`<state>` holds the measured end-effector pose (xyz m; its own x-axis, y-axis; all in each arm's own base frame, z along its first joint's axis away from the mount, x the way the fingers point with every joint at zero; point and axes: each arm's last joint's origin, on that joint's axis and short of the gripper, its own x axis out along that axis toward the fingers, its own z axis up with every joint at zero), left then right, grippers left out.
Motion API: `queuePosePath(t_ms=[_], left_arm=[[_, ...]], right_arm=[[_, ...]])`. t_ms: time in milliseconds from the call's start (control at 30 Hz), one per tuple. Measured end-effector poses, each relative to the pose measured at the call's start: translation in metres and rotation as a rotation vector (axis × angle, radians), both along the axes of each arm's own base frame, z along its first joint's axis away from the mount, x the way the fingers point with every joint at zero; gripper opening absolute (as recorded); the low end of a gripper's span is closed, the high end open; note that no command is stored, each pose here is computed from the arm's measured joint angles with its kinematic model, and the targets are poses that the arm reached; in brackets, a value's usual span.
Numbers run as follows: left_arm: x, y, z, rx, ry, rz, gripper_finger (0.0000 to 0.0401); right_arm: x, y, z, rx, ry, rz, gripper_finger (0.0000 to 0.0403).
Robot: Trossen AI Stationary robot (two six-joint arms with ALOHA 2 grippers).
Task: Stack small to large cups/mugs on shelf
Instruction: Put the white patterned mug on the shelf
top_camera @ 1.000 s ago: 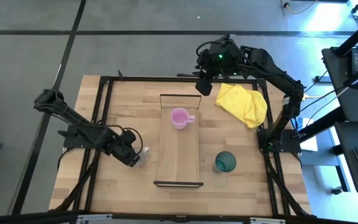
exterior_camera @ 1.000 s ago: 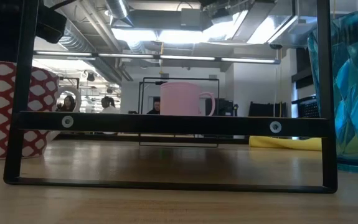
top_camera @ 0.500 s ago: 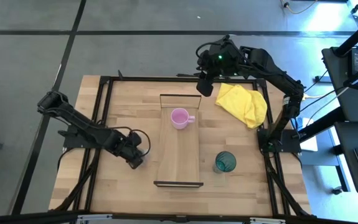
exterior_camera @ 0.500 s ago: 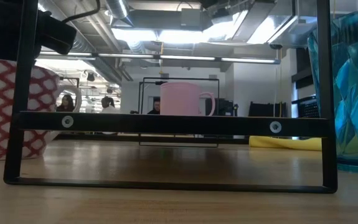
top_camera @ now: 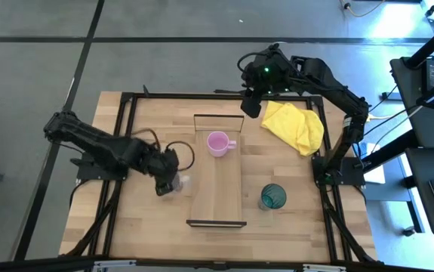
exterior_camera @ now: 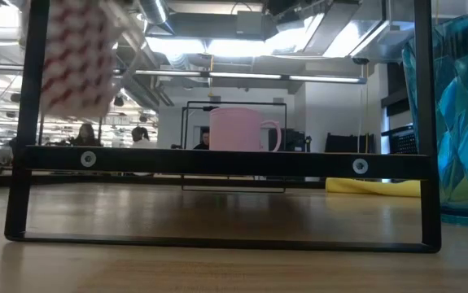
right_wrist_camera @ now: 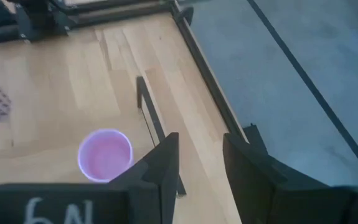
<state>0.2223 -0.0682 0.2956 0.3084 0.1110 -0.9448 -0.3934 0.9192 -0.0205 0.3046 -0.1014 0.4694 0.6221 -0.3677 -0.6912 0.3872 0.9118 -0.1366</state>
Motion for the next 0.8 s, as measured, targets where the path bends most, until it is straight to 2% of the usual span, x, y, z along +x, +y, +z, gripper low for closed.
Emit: queuePosePath(t_ms=[133,233,400,500,800], left_arm=[[0.009,0.018,0.029,0.071,-0.06,-0.141,0.0017],[0.015,0.038,0.038,0.121,-0.082,-0.194,0.0017],[0.034,0.071,0.035,0.113,-0.131,-0.284,0.0017],[0.051,0.086,0.025,0.088,-0.111,-0.335,0.0017],[0.116,0.109,0.031,0.094,-0.025,-0.453,0.0017]], right_arm=[[-0.011,-0.012,0.001,0.026,0.013,-0.068,0.0126],[-0.021,-0.02,0.004,0.049,-0.005,-0.118,0.0126],[-0.036,-0.031,0.012,0.079,-0.059,-0.186,0.0126],[-0.044,-0.036,0.015,0.086,-0.078,-0.222,0.0126],[-0.057,-0.044,0.015,0.125,-0.067,-0.29,0.0126]])
